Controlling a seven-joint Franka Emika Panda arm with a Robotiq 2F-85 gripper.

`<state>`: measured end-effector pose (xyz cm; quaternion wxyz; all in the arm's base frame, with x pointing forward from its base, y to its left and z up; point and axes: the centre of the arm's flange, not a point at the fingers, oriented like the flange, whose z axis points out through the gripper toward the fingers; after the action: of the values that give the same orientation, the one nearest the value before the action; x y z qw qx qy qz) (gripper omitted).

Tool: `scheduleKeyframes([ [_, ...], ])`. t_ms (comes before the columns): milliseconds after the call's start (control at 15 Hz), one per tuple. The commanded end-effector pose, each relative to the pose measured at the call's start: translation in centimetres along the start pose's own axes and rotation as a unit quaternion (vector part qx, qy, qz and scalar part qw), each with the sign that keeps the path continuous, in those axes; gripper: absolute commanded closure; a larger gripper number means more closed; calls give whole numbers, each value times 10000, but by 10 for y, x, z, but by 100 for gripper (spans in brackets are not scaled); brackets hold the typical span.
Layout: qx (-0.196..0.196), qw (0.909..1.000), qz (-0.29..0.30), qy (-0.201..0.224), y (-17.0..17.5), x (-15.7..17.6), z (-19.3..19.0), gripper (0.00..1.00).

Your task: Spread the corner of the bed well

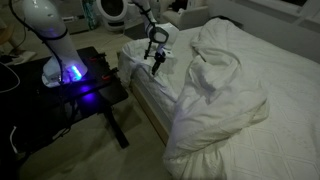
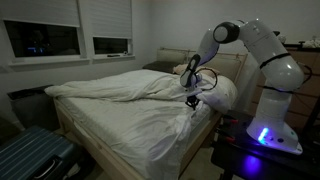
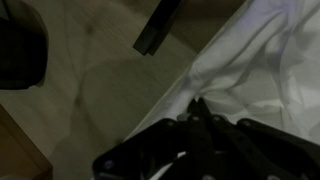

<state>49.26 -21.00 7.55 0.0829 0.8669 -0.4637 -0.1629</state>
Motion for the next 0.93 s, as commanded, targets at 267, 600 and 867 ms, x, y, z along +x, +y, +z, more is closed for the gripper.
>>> scheduleKeyframes([
  [267,152,9991,338,228,104,-76,-11,100],
  [600,97,9984,520,205,175,-99,-2,100],
  [867,18,9982,582,168,214,-111,6,100],
])
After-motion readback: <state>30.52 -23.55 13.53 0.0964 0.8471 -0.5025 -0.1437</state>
